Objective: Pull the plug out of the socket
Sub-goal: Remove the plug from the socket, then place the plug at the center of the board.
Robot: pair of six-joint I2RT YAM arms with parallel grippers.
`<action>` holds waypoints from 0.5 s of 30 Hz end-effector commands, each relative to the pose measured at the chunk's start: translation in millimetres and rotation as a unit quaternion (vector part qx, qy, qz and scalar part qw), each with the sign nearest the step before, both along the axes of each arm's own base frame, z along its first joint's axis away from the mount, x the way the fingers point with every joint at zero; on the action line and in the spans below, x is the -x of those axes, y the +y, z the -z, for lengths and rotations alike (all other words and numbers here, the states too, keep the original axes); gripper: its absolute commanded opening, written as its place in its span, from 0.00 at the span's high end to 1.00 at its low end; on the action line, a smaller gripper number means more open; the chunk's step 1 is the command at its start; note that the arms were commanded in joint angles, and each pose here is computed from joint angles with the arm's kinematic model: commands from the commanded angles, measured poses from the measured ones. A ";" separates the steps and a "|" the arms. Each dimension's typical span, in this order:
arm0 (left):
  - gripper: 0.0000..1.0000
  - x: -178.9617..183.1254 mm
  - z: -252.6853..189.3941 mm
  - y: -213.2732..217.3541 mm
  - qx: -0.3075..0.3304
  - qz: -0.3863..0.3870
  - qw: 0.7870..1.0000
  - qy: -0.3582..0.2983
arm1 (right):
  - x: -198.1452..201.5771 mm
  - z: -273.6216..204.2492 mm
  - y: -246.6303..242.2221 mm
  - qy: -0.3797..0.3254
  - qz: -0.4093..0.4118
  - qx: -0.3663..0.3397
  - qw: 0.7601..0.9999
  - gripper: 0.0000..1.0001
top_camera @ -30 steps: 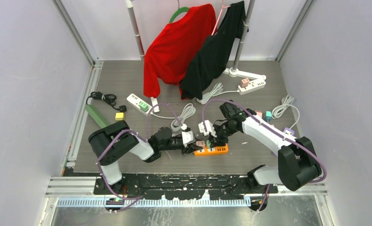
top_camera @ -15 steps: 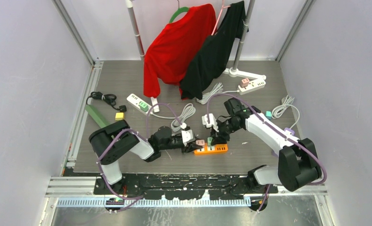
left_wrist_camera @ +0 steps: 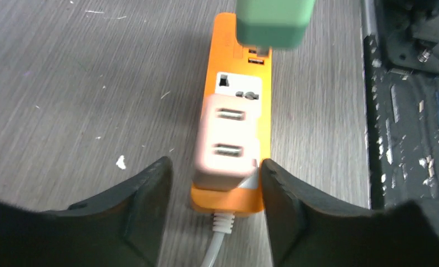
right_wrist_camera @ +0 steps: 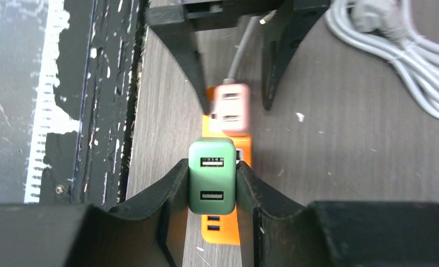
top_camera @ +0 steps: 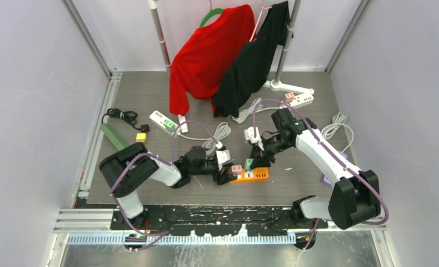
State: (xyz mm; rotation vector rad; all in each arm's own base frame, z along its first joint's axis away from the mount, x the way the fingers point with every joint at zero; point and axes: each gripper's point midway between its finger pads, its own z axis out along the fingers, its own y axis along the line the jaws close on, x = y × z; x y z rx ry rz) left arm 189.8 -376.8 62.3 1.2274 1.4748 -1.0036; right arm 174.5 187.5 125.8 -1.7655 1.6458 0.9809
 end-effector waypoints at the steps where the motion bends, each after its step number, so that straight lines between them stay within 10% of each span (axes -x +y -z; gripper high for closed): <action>1: 0.32 2.1 16.6 18.5 -0.054 -0.038 0.995 0.071 | -6.3 -39.3 0.8 0.042 0.043 -0.050 0.997 0.99; 5: 0.15 -4.8 -18.2 14.5 -0.022 -0.056 0.996 0.064 | -11.7 -52.8 4.5 0.086 0.087 -0.077 0.990 0.98; 15: 0.07 -15.5 -101.9 45.4 0.029 -0.165 0.981 0.099 | -46.2 -81.9 16.4 0.221 0.226 -0.133 0.939 0.98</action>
